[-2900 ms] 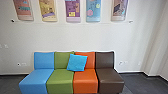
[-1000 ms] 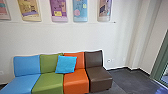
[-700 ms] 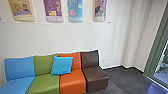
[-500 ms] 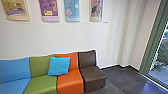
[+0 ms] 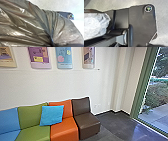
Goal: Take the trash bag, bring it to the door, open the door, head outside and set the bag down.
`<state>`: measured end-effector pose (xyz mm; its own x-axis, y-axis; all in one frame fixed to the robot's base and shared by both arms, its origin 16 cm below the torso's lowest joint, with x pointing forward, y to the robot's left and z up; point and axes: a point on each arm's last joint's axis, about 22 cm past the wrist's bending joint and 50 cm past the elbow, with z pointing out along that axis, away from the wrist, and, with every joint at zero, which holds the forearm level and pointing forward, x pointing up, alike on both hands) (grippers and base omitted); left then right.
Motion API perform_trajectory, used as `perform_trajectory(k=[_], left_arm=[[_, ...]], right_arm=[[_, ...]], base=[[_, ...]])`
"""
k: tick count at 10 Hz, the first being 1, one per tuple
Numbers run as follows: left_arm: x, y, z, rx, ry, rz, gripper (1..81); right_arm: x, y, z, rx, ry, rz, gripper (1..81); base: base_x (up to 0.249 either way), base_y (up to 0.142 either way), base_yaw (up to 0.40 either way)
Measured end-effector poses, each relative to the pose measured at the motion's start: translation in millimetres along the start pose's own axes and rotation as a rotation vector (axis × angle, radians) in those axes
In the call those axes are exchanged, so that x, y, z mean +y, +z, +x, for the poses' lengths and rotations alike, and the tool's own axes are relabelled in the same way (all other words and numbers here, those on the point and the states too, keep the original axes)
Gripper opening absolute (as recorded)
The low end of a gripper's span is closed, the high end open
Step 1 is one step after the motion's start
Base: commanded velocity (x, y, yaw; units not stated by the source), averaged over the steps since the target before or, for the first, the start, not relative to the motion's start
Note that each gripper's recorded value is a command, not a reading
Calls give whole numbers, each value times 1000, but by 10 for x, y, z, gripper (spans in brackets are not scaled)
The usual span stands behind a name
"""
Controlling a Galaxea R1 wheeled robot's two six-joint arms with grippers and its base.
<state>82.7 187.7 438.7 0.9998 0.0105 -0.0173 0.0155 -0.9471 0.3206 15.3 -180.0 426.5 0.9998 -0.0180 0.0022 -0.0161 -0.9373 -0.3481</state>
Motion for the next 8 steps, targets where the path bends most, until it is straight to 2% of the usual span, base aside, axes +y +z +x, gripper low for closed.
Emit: perform_trajectory(k=[4,8], left_arm=[[0,0,-4,-1,0,0,10],[0,2,-9,-1,3,0,10]], right_arm=[[-20,45,35,4,-5,-22,811],[-36,52,41,0,-15,-23,811]], base=[[0,0,-207],[0,0,-207]])
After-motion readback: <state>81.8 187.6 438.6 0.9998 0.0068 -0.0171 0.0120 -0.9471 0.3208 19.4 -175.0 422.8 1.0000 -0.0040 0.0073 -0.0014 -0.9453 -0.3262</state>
